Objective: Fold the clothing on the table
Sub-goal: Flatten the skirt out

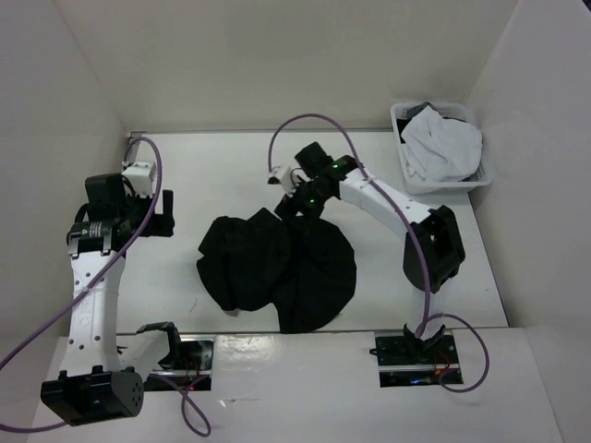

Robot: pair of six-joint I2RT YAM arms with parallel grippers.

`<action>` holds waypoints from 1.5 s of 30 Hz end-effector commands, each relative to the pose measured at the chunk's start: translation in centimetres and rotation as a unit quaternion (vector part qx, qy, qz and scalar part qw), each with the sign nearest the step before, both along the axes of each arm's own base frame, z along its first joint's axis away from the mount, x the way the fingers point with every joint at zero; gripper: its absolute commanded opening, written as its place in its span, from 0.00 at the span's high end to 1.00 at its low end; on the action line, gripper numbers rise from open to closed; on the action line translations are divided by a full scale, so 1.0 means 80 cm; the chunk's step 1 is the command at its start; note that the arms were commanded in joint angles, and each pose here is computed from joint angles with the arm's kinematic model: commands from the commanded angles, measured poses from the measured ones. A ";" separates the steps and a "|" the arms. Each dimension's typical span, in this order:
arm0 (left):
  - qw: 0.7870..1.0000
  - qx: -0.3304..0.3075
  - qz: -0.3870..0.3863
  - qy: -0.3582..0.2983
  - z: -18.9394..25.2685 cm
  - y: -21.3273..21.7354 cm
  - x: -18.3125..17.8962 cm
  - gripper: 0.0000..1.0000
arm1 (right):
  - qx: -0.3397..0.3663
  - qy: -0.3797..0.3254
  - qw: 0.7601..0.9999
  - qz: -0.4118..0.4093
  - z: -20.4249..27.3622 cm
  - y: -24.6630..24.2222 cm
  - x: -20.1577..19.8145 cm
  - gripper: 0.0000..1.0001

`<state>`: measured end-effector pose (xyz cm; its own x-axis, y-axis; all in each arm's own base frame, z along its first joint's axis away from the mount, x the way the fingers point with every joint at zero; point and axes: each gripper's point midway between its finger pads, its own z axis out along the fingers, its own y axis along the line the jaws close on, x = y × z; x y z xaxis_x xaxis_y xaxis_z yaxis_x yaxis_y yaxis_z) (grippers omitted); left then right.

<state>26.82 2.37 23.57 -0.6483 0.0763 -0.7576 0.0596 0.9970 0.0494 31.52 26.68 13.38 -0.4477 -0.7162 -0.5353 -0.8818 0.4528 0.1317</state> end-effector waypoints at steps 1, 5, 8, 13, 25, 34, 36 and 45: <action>0.999 -0.016 0.026 -0.012 0.004 0.011 -0.014 0.00 | 0.021 -0.006 0.998 0.062 0.009 0.057 -0.011 0.02; 0.999 -0.018 0.048 -0.019 0.009 0.024 -0.022 0.00 | 0.024 0.009 0.994 0.108 -0.012 0.098 -0.032 0.02; 0.998 -0.017 0.059 -0.024 0.011 0.032 -0.021 0.00 | 0.018 0.018 0.989 0.143 -0.036 0.118 -0.051 0.02; 0.997 -0.020 0.065 -0.020 0.006 0.036 -0.023 0.00 | 0.003 0.065 0.984 0.163 -0.087 0.118 -0.079 0.02; 0.996 -0.020 0.079 -0.021 0.006 0.045 -0.025 0.00 | -0.091 0.098 0.980 0.144 -0.204 0.091 -0.100 1.00; 0.996 -0.021 0.080 -0.016 0.004 0.045 -0.023 0.00 | -0.127 -0.075 0.987 -0.057 -0.155 0.040 0.107 1.00; 0.997 -0.024 0.080 -0.007 -0.004 0.045 -0.023 0.00 | -0.126 -0.123 0.979 -0.099 -0.128 0.025 0.156 1.00; 0.997 -0.024 0.080 -0.007 -0.004 0.045 -0.023 0.00 | -0.115 -0.221 0.951 -0.181 0.001 -0.028 0.244 1.00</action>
